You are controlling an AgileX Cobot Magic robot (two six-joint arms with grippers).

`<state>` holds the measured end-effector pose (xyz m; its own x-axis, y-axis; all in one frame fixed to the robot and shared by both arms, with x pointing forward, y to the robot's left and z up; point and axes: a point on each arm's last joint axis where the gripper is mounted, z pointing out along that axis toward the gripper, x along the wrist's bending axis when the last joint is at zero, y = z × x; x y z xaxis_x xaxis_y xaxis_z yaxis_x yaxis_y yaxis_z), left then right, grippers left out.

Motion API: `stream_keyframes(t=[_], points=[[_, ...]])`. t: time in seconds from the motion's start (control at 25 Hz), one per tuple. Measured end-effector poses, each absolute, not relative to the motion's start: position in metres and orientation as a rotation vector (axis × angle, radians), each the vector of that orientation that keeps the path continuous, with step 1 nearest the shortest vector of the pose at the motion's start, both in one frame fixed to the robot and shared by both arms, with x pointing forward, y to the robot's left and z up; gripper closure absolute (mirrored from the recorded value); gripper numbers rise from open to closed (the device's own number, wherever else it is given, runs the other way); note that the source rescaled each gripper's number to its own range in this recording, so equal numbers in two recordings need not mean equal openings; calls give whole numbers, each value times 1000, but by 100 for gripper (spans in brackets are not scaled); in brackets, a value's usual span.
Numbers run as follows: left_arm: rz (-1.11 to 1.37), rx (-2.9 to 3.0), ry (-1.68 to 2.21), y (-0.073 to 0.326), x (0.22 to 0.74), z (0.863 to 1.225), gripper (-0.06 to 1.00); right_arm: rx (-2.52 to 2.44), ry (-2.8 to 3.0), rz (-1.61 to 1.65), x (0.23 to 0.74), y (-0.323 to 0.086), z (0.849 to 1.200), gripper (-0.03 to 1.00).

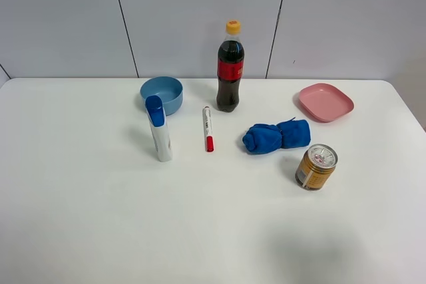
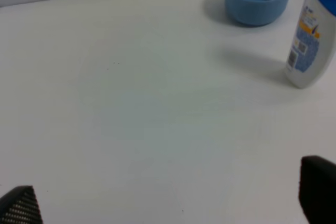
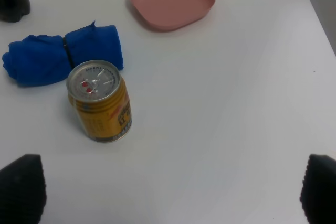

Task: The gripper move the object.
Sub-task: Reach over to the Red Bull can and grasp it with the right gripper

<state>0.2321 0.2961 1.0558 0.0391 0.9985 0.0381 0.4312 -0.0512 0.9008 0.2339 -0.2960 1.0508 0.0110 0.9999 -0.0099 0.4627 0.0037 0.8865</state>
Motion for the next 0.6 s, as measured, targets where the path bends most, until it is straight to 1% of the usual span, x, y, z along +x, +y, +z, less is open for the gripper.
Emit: stream_keyframes(t=[0.6], points=[[975, 1581, 1484, 296, 232, 1056, -6, 1554, 1546, 927, 234, -296, 1051, -3]])
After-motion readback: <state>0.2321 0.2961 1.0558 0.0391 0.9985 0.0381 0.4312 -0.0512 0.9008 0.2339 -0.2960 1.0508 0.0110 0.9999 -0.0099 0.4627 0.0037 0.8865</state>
